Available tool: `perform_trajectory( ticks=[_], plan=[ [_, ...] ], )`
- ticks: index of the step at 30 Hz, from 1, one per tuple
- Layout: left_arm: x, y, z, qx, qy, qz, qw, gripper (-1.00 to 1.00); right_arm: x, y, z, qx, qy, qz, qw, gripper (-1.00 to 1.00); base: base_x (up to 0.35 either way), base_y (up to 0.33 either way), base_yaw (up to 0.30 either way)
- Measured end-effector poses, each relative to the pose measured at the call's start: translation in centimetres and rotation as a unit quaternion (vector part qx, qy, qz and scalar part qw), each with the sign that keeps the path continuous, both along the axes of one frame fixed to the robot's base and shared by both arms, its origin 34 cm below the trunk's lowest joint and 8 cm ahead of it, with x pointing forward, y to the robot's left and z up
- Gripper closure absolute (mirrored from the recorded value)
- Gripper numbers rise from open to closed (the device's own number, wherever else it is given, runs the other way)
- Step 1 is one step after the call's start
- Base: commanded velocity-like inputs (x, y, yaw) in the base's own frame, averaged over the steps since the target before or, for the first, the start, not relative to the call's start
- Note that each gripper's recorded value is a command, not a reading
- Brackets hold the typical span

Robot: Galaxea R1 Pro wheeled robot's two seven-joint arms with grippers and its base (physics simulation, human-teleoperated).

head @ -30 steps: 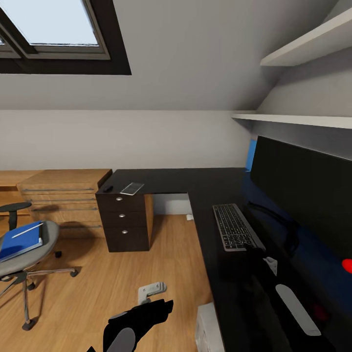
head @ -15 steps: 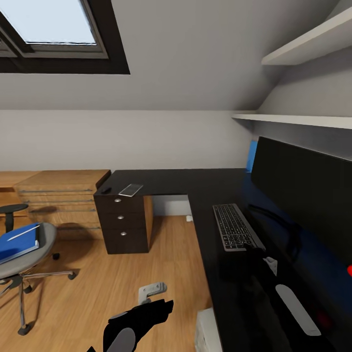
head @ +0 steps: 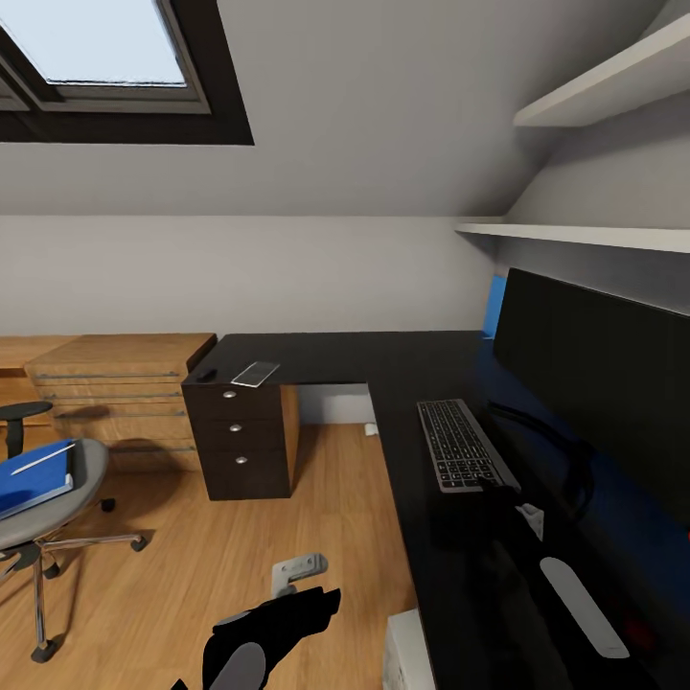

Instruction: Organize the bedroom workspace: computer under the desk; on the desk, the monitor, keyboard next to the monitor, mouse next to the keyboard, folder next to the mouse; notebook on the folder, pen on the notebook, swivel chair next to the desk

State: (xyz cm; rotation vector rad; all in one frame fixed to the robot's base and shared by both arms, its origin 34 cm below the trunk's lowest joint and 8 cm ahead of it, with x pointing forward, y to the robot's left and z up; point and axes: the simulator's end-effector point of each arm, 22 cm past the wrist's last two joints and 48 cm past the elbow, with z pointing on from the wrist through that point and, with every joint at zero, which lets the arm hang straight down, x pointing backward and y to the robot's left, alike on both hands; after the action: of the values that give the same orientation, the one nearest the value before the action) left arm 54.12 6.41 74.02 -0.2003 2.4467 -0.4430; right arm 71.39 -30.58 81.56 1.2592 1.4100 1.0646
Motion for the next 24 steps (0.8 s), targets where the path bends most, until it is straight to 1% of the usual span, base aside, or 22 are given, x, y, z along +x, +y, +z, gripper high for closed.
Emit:
perform_trajectory(
  ticks=[1,2,13,19,24],
  plan=[
    [0.0,0.0,0.0,0.000,0.000,0.000,1.0000,-1.00,0.0,0.0,0.0,0.000,0.000,0.000,1.0000,-1.00,0.000,0.000,0.000],
    [0.0,0.0,0.0,0.000,0.000,0.000,1.0000,-1.00,-0.4,-0.1,-1.9,0.000,0.042,-0.004,0.9991,-1.00,0.000,0.000,0.000],
    [0.0,0.1,0.0,0.000,0.000,0.001,1.0000,-1.00,-0.4,-0.1,-1.9,0.000,0.043,-0.003,0.9991,-1.00,0.000,0.000,0.000],
    [0.0,0.1,0.0,0.002,-0.001,0.000,1.0000,-1.00,-0.4,-0.1,-1.9,0.000,0.043,-0.003,0.9991,-1.00,0.000,-0.138,0.000],
    [0.0,0.0,0.0,0.002,-0.001,0.000,1.0000,-1.00,-0.4,-0.1,-1.9,0.000,0.043,-0.003,0.9991,-1.00,0.000,-0.031,0.000]
  ],
)
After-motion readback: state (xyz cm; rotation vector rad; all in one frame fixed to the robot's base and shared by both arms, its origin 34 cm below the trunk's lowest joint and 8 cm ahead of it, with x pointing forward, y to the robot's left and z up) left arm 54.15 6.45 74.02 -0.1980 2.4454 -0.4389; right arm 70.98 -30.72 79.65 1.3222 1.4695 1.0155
